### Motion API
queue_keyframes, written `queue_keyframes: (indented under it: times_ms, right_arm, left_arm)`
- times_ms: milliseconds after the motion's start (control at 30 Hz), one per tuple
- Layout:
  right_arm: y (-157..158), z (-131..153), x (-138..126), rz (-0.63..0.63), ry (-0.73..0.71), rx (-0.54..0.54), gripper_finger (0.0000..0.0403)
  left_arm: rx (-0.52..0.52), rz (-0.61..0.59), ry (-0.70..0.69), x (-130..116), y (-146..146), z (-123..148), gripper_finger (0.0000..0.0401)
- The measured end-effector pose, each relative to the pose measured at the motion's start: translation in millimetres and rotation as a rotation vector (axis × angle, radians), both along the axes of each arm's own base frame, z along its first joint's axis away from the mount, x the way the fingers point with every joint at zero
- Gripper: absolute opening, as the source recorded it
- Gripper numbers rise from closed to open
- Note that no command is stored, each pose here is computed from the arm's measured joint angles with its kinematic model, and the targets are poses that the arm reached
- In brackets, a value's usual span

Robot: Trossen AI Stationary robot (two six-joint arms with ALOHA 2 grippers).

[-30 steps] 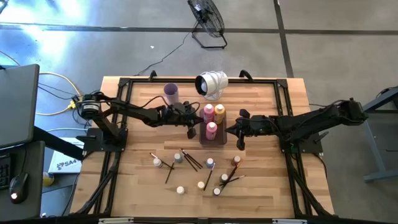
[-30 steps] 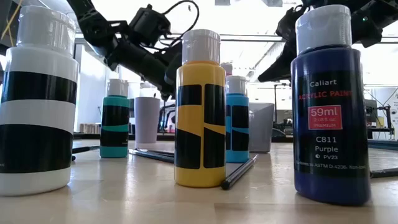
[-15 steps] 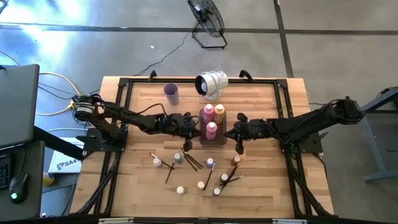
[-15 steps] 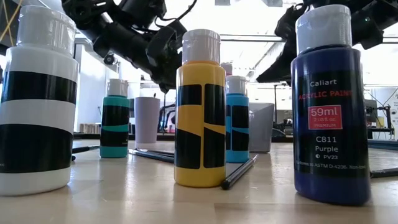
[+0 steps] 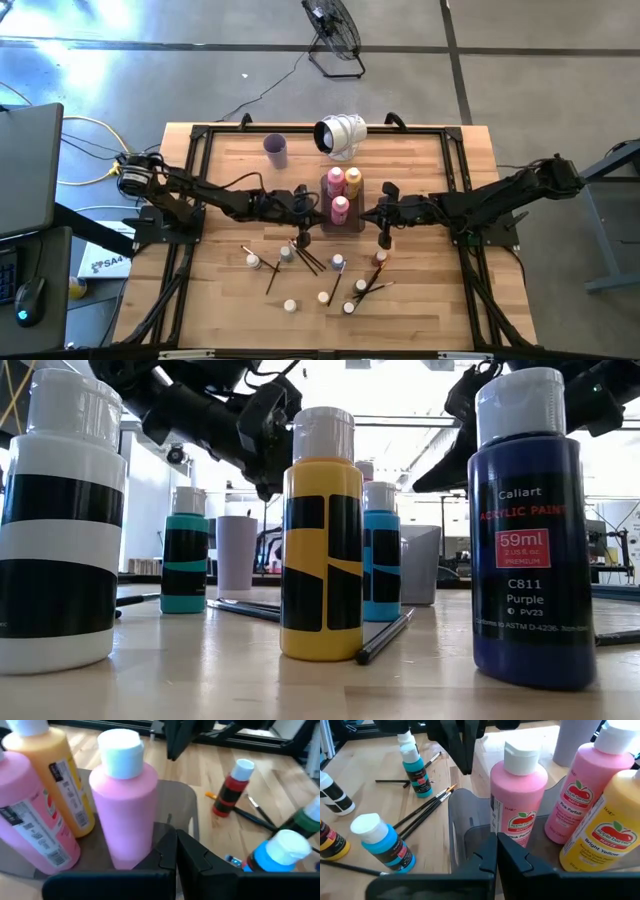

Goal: Pick & Place Paint Supplies
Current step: Adjust the paint bottles

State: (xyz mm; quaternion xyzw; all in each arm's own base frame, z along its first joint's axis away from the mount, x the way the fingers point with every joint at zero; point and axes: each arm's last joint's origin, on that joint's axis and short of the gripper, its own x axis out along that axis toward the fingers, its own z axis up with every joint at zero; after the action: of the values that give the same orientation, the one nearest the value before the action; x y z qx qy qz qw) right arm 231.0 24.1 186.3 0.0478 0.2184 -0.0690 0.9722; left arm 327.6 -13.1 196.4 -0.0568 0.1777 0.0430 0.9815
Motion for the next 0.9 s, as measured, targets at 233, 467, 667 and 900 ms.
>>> queue_keyframes:
  times_ms: [233,467,667,900]
  right_arm:
    - [0.1,-0.7,-0.3,0.017,0.011,-0.022,0.0002]
    - [0.4,-2.6,-1.4,0.014,0.034,-0.033,0.0002]
    - [0.8,-3.0,-1.9,0.026,0.043,-0.055,0.0002]
    - [0.8,-3.0,-1.9,0.027,0.043,-0.057,0.0002]
  left_arm:
    - [-0.027,0.024,0.032,15.7,0.2,-14.6,0.0]
    - [-0.024,-0.014,0.036,36.6,-1.4,-11.3,0.0]
    - [-0.049,-0.007,0.084,38.8,-1.7,-10.1,0.0]
    - [-0.066,0.014,0.097,38.9,-1.3,-13.2,0.0]
